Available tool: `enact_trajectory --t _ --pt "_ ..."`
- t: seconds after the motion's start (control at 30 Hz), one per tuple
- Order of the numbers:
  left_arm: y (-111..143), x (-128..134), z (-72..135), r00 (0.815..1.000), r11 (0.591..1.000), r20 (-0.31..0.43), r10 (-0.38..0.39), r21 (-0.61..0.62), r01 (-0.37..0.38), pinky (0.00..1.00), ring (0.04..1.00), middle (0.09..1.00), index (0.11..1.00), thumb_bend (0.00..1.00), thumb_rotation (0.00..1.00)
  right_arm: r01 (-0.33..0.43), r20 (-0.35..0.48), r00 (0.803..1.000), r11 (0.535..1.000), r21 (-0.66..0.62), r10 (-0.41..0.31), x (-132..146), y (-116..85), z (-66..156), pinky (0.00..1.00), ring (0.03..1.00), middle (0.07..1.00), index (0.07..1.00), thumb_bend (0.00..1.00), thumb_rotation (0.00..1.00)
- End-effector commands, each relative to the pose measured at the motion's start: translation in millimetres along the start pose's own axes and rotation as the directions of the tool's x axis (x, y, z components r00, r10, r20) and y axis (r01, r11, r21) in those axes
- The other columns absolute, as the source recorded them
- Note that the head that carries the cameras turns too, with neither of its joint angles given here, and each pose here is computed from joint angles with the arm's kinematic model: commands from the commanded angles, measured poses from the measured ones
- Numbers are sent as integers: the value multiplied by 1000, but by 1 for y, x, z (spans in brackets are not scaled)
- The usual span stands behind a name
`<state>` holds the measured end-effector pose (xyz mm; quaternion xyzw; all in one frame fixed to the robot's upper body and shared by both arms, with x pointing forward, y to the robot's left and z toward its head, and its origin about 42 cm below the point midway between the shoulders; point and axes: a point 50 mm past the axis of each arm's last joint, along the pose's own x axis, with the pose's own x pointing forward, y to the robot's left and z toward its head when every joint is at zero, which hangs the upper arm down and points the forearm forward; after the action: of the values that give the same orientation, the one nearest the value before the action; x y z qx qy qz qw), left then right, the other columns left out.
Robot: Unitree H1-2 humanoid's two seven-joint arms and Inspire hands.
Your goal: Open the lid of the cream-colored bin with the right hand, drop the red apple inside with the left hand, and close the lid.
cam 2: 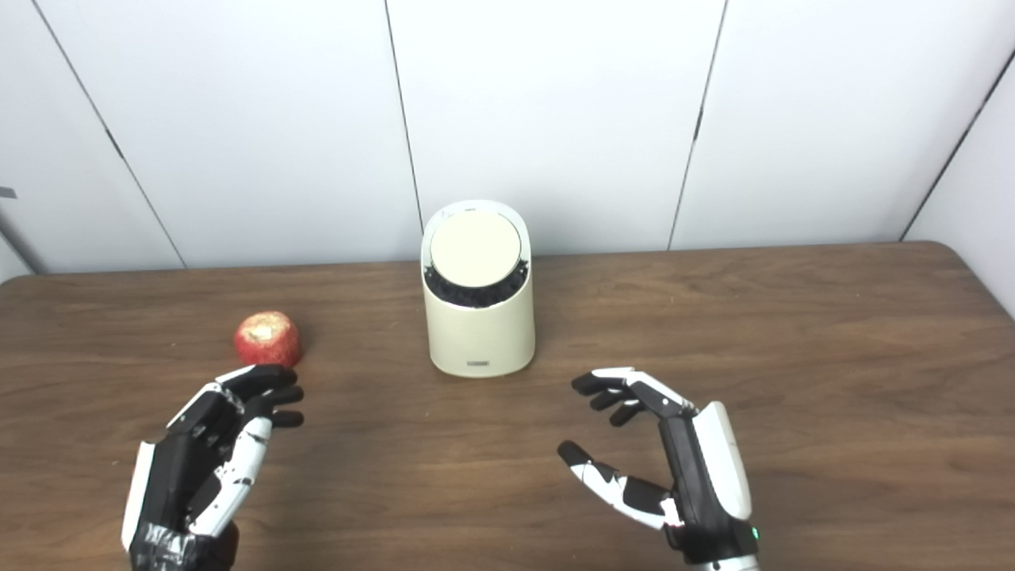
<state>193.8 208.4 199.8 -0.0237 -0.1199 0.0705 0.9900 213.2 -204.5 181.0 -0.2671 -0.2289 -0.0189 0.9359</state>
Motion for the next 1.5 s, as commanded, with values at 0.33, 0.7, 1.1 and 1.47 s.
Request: enact_trajectory --t 0.33,0.7,1.1,1.47 --pt "9 -19 -2 999 1000 -37 17 23 -16 606 679 689 654 203 230 2 -32 999 1000 3 -2 -25 -1 5 457 580 627 615 312 104" --pt "4 -20 -9 999 1000 -42 23 6 -22 616 684 692 656 199 201 -64 1 998 992 -109 64 -22 -3 5 560 691 733 718 393 343" --pt "7 -22 -12 998 999 -47 32 8 -32 611 683 692 655 208 209 -24 98 994 971 -239 49 49 -9 42 846 937 962 930 571 891" --pt "7 -22 -14 998 1000 -56 31 3 -30 618 685 689 654 207 213 35 160 987 970 -241 4 141 -14 67 827 925 952 953 669 946"
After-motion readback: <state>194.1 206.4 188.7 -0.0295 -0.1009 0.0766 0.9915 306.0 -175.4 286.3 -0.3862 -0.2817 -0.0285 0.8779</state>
